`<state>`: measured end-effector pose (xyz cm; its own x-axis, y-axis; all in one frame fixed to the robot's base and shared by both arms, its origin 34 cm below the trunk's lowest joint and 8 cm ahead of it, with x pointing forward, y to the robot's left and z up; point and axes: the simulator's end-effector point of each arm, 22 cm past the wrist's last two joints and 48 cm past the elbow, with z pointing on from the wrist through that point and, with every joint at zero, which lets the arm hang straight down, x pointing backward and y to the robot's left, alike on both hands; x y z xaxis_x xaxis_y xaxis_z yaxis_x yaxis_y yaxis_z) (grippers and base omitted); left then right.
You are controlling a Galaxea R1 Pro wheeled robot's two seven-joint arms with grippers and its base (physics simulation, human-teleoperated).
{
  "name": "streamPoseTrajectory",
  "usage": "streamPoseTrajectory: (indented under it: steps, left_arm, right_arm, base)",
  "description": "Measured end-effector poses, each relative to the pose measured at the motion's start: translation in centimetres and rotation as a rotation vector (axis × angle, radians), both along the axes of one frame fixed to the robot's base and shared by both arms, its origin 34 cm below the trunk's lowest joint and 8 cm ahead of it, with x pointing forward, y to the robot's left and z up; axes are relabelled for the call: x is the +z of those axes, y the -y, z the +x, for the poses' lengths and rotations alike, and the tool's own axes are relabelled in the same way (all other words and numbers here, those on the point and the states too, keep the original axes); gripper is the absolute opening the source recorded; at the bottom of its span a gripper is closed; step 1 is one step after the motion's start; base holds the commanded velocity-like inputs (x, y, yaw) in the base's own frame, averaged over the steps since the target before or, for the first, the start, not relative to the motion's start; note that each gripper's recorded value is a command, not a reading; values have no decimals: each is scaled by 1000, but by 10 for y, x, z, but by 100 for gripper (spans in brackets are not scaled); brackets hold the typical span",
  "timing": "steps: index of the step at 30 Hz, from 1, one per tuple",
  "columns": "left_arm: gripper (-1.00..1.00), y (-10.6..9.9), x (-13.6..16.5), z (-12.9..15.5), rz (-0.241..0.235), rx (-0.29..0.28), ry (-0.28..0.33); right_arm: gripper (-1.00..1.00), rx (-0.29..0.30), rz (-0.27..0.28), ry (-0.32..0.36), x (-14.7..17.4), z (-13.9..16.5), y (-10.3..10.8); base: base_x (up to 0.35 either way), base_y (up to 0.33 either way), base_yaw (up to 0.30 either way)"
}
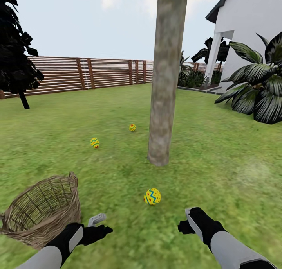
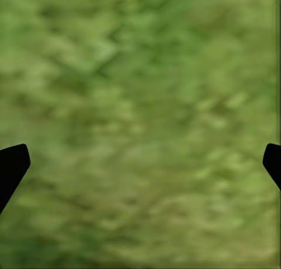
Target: Take the three Easter eggs out of the wicker basket on the lawn in the garden, then place them on the lawn next to a single tree (choose any tree) so that all three eggs are next to the same tree and none are left in the basket.
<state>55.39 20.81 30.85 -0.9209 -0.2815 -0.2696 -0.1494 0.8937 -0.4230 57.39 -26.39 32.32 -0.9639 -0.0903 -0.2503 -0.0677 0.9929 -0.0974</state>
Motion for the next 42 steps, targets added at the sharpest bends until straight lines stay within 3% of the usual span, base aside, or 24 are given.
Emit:
streamPoseTrajectory:
  steps: [19, 42]
  left_arm:
    - [100, 7, 42, 9, -11, -4, -4]
    - [100, 3, 92, 21, 3, -10, -1]
  right_arm:
    - [100, -1, -1, -1, 42, 10, 1]
    - [100, -2, -14, -8, 91, 19, 6]
  base:
    - [-266, 161, 0]
    - [-12, 15, 0]
